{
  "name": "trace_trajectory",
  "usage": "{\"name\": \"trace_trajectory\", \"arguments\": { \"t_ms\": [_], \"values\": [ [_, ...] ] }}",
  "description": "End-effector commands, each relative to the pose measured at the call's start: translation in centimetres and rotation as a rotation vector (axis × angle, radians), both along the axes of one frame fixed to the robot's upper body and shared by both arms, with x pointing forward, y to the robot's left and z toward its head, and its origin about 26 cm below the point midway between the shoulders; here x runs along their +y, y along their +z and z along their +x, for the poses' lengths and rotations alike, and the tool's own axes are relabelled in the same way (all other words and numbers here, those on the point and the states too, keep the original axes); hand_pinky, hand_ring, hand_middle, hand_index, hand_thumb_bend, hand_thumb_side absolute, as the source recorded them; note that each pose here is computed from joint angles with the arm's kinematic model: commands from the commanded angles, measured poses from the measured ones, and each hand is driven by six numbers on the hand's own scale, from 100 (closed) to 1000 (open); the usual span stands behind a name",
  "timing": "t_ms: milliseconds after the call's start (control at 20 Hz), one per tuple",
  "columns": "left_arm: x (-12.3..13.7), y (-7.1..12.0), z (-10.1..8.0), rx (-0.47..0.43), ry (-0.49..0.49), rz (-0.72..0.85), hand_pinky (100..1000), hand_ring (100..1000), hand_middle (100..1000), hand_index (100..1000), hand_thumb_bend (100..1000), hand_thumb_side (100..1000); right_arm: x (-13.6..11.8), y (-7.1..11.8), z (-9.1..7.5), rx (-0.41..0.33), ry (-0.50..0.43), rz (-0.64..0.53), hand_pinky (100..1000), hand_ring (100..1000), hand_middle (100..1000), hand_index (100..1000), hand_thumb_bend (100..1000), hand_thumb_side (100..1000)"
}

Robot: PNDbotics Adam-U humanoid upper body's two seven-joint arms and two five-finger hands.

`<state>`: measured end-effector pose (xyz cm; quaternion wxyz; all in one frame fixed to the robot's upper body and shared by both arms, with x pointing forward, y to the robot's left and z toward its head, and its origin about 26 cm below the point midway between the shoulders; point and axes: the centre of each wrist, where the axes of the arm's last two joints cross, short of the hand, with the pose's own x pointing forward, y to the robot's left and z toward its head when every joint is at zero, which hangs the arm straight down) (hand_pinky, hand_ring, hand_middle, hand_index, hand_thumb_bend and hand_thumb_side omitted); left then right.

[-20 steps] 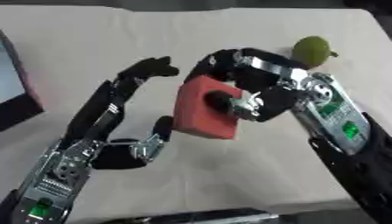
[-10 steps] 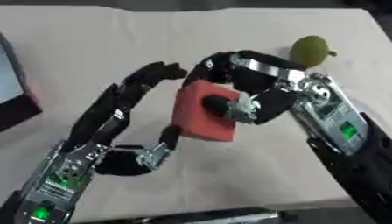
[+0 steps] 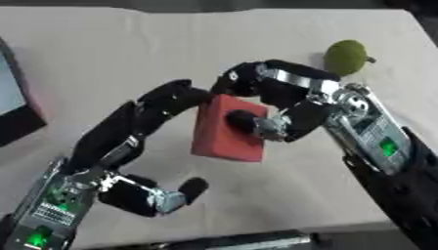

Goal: Pick up the objects with one hand, pass them to the other hand, and then place them into the box on the other side of the table.

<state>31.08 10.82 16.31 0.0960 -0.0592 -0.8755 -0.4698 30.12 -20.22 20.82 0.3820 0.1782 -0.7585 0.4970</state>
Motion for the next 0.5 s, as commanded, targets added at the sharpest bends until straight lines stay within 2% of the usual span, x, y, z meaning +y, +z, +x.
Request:
{"name": "trace_trajectory", "arguments": {
  "t_ms": [50, 300, 500],
  "values": [
    [-0.42, 1.38, -0.53, -0.042, -0.018, -0.023, 1000, 881, 842, 1000, 299, 440, -0.37, 0.65, -0.11, -0.028, -0.004, -0.025, 850, 469, 411, 544, 100, 463],
    [-0.86, 1.66, -0.43, -0.028, 0.018, -0.070, 1000, 882, 844, 1000, 285, 423, -0.32, 0.60, -0.12, -0.032, 0.004, -0.034, 850, 469, 410, 542, 100, 464],
    [-1.30, 1.92, -0.46, -0.029, 0.029, -0.099, 1000, 878, 840, 1000, 310, 407, -0.24, 0.54, -0.15, -0.032, 0.014, -0.043, 850, 469, 410, 542, 100, 466]
  ]
}}
